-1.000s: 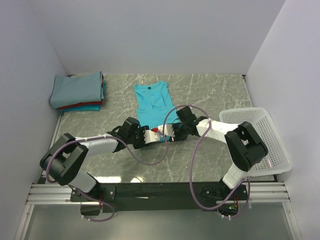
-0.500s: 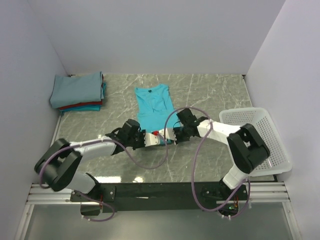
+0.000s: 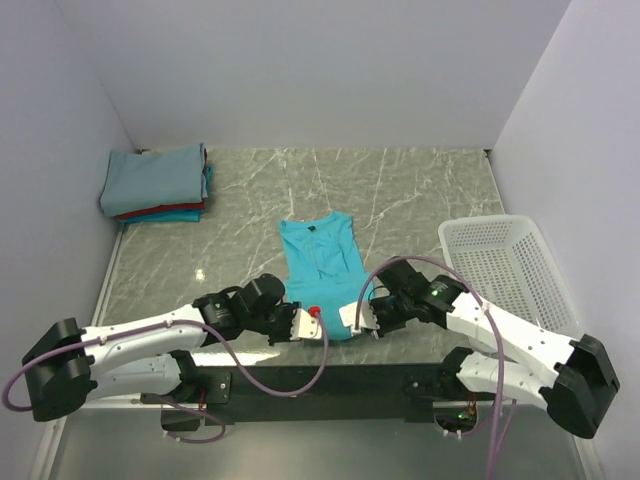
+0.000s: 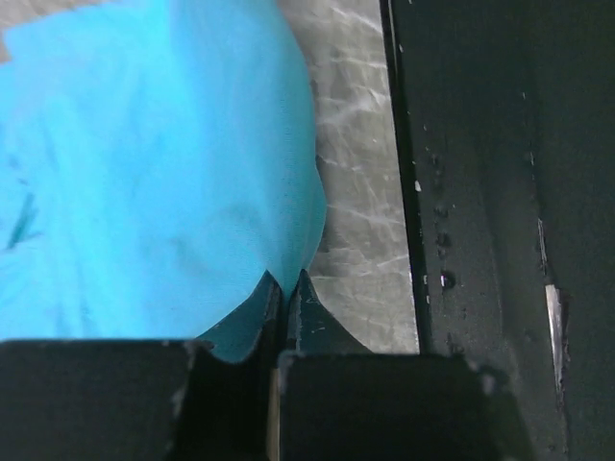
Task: Fold and stack the t-shirts
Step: Fold the tshirt
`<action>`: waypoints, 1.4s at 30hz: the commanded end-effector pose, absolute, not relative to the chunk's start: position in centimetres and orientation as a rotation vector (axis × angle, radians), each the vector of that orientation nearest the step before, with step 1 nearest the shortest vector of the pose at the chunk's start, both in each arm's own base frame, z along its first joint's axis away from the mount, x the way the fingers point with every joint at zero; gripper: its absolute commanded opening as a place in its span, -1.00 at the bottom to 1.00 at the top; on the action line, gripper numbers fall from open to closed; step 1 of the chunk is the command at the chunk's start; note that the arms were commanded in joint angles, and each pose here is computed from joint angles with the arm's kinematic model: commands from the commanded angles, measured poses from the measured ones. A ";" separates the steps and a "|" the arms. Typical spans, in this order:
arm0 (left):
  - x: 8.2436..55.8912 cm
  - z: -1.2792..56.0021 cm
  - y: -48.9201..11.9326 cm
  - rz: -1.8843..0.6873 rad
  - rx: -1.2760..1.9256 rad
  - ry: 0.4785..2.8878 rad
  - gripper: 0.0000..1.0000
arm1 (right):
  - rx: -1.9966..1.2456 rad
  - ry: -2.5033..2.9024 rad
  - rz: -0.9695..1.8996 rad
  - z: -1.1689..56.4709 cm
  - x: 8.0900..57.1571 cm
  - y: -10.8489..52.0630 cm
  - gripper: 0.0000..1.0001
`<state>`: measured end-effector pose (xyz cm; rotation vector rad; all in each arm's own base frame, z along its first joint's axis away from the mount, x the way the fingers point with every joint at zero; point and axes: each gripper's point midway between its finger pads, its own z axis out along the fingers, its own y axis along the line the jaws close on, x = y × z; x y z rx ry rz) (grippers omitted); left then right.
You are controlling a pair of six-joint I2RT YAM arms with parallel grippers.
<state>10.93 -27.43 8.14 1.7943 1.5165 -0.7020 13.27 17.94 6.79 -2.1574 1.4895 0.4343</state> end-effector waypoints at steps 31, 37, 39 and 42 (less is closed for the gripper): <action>41.4 12.0 -21.7 -0.345 1.083 1.793 -0.99 | -1.374 1.953 0.042 14.3 45.9 23.3 -1.00; 43.2 10.6 -20.8 -0.313 1.010 1.863 -0.99 | -1.326 1.963 0.040 13.7 47.6 23.9 -1.00; 44.0 10.0 -20.4 -0.291 0.973 1.905 -0.99 | -1.313 1.971 0.041 13.5 48.0 24.2 -1.00; 45.0 9.4 -19.9 -0.270 0.917 1.956 -0.99 | -1.291 1.984 0.022 13.1 48.8 24.2 -1.00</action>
